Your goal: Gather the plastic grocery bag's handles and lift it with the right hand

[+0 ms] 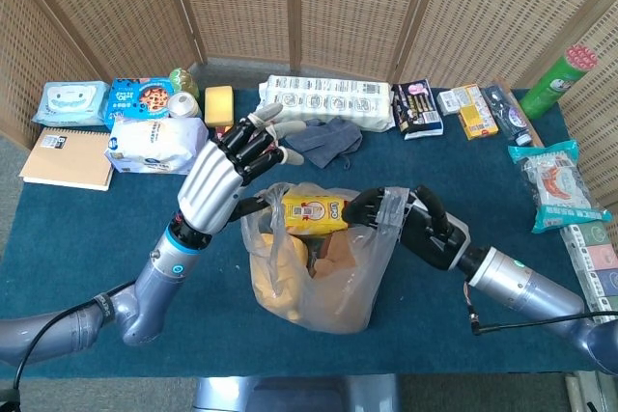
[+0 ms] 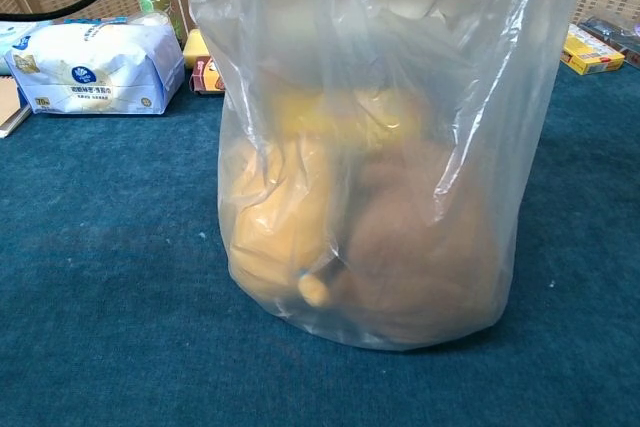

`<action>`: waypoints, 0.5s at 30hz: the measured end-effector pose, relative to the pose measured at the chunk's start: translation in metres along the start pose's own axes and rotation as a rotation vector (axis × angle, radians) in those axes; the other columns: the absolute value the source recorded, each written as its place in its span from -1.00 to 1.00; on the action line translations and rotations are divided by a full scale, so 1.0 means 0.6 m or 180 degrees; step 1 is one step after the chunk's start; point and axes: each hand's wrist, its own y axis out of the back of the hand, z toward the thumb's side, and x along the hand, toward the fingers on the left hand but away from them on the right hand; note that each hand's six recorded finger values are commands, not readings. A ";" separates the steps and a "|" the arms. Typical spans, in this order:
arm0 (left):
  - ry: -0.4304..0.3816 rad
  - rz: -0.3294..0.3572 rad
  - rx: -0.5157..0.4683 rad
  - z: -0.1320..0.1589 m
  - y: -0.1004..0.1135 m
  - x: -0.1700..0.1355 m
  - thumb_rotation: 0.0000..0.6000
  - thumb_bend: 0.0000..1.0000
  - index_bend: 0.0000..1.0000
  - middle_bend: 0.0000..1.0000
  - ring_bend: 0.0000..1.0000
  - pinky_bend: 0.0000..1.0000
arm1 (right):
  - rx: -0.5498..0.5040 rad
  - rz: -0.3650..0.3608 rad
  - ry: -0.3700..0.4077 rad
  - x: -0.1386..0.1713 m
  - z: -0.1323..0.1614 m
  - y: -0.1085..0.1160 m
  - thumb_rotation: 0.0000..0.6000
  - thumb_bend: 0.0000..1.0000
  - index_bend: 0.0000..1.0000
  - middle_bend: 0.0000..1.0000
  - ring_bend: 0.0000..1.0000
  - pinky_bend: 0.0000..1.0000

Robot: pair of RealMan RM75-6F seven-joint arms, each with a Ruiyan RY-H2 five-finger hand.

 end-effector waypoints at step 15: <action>-0.0070 0.0002 -0.0016 0.029 -0.014 0.052 1.00 -0.74 -0.29 -0.53 -0.79 -0.42 | 0.0143 0.0096 -0.0076 -0.016 -0.012 0.002 -0.60 -0.83 -0.41 -0.44 -0.63 -0.86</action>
